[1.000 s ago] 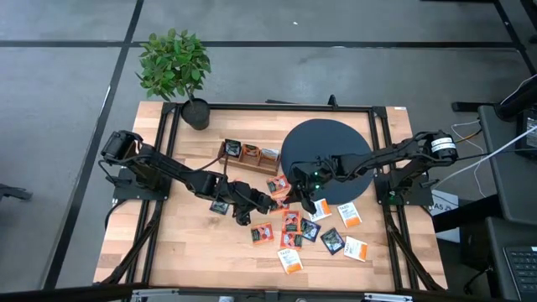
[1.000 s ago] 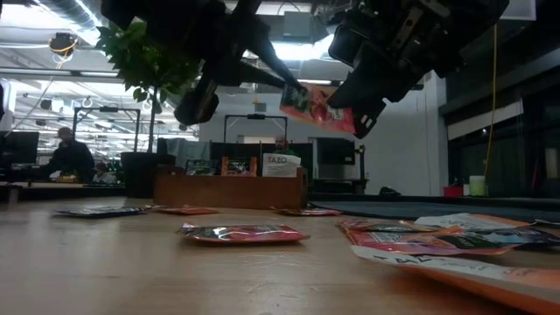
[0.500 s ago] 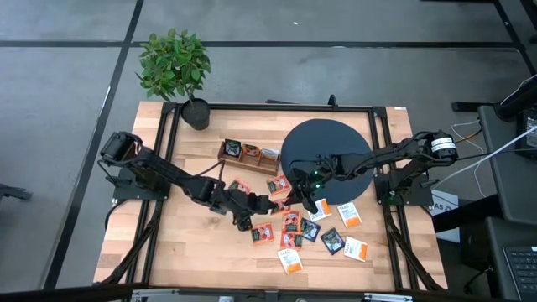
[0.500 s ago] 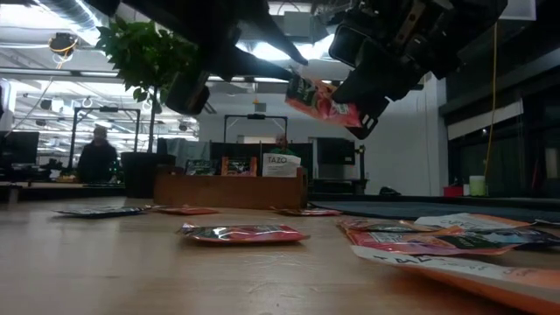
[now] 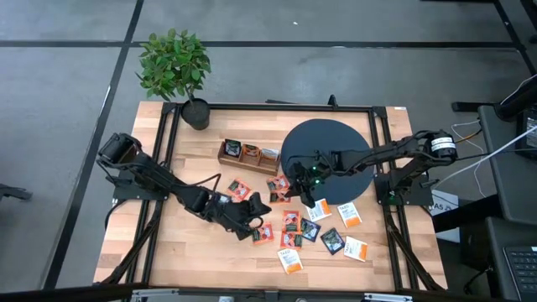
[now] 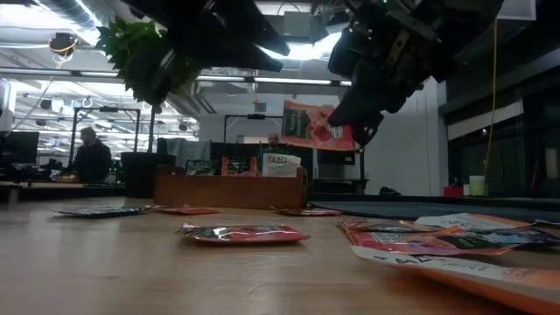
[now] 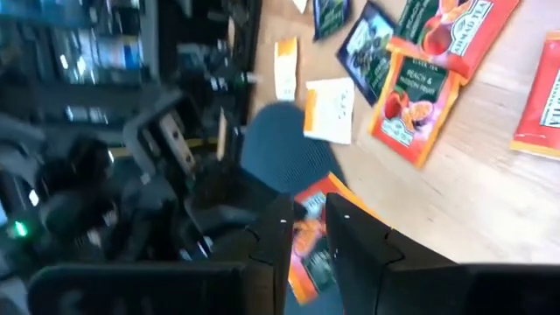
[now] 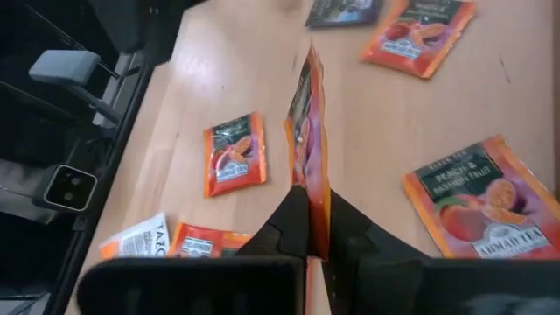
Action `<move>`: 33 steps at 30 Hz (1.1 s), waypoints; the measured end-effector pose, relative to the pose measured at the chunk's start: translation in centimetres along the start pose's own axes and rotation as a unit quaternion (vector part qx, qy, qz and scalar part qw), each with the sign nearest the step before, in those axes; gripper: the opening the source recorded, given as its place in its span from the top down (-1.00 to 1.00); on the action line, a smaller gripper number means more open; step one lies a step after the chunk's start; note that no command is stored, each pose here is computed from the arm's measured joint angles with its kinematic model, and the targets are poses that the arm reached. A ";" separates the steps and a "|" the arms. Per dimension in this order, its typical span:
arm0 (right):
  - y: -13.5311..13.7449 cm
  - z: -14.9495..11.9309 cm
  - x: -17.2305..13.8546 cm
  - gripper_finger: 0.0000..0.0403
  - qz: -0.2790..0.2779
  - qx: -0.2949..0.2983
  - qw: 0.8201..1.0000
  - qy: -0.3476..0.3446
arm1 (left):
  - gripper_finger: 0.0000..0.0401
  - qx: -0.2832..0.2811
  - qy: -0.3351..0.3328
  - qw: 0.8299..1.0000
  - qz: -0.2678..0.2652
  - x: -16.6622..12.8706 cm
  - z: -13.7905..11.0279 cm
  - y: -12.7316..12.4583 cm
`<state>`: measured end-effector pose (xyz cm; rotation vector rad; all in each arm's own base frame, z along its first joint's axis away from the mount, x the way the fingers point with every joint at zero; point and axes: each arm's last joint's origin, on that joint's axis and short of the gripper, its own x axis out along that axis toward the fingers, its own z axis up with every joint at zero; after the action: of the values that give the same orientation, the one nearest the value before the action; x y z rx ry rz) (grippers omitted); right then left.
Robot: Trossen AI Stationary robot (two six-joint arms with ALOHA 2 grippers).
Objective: Pick & Place Tea
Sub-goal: Put the orange tea bag into the middle section of the wooden organizer
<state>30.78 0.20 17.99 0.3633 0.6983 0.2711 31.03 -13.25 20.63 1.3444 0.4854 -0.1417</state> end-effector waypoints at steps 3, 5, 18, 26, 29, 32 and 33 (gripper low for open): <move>-0.2 0.0 -0.4 0.92 -0.007 0.003 1.000 0.006 | 0.73 -0.066 0.018 0.998 -0.007 -0.3 -0.4 0.1; -0.1 0.2 -0.8 0.92 -0.011 -0.001 1.000 -0.003 | 0.82 -0.108 0.032 0.993 -0.021 -0.5 -1.1 0.2; 2.3 1.1 -3.3 0.92 -0.123 -0.064 0.989 -0.053 | 0.99 -0.319 0.014 0.945 -0.074 -1.0 -6.2 1.7; 3.7 -0.1 -2.6 0.92 -0.168 -0.077 0.977 -0.105 | 0.99 -0.422 -0.080 0.903 -0.032 -2.9 -9.6 0.5; 3.9 -0.4 -2.5 0.92 -0.165 -0.084 0.970 -0.160 | 0.99 -0.452 -0.094 0.887 -0.025 -3.1 -10.4 0.5; 4.2 -0.6 -2.5 0.92 -0.173 -0.091 0.958 -0.210 | 0.97 -0.475 -0.100 0.874 -0.014 -3.2 -10.7 0.7; 4.3 -0.8 -2.5 0.92 -0.179 -0.099 0.954 -0.221 | 0.96 -0.481 -0.103 0.870 -0.009 -3.2 -10.7 0.9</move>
<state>27.88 3.37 20.66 0.0919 0.2817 -0.0872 25.79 -3.37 21.19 0.3328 0.3084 -0.0392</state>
